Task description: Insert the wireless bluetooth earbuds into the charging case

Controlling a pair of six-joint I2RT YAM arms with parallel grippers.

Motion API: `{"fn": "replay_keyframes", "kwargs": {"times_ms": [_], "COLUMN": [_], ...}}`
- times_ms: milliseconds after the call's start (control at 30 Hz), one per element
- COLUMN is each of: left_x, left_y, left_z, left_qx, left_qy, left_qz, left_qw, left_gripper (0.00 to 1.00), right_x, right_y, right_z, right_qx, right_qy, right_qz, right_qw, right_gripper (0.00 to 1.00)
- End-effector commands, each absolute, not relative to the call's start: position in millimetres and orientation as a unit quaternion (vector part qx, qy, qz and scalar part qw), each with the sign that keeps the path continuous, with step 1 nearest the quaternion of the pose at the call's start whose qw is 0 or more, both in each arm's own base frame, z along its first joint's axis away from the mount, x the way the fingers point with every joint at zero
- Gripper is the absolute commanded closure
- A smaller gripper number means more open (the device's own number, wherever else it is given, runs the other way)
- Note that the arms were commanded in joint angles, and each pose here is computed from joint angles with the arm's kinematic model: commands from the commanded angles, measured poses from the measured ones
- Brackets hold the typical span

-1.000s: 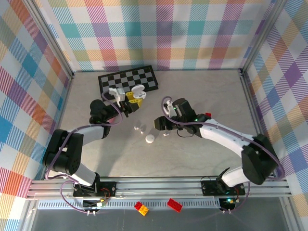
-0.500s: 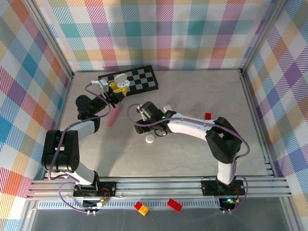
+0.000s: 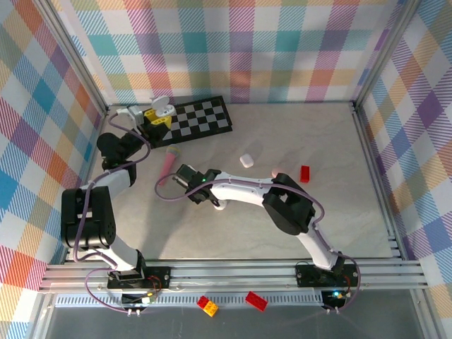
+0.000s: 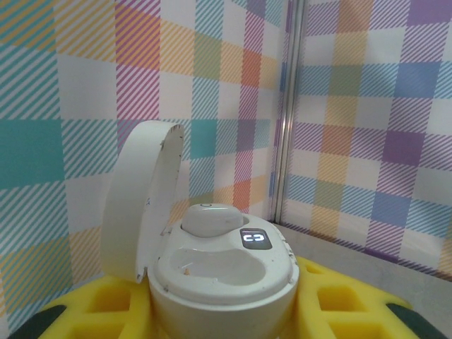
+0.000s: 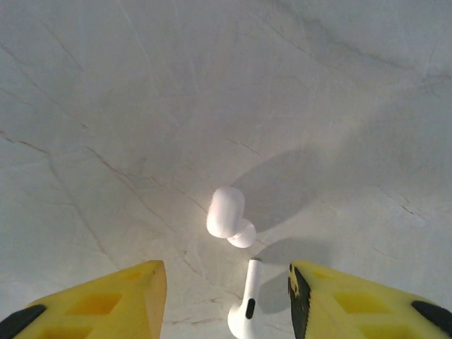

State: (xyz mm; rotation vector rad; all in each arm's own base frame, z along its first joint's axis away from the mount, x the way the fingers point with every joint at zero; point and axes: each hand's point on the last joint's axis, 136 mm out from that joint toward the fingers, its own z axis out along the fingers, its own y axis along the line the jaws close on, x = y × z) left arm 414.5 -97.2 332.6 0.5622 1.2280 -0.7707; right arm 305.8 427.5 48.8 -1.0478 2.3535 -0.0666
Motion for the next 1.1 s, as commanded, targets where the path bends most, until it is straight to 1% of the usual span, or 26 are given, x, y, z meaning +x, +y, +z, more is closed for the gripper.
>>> {"fn": "replay_keyframes", "kwargs": {"times_ms": [0, 267, 600, 800, 1067], "left_x": [408, 404, 402, 400, 399], "left_y": [-96, -97, -98, -99, -100], "left_z": [349, 350, 350, 348, 347], "left_qx": [0.279, 0.281, 0.284, 0.284, 0.285], "left_qy": [0.529, 0.528, 0.528, 0.529, 0.53], "left_qz": [-0.342, -0.345, -0.348, -0.348, -0.349], "left_qw": [0.725, 0.723, 0.721, 0.72, 0.718], "left_gripper": [0.7, 0.7, 0.7, 0.7, 0.7], "right_x": [311, 314, 317, 320, 326], "right_y": [425, 433, 433, 436, 442], "right_z": [46, 33, 20, 20, 20], "right_qx": [-0.403, -0.403, -0.4, -0.411, -0.42], "right_qy": [0.873, 0.882, 0.89, 0.885, 0.879], "right_qz": [-0.056, -0.056, -0.047, -0.052, -0.061], "right_qw": [0.268, 0.239, 0.213, 0.211, 0.215], "right_gripper": [0.52, 0.55, 0.61, 0.63, 0.63]}}
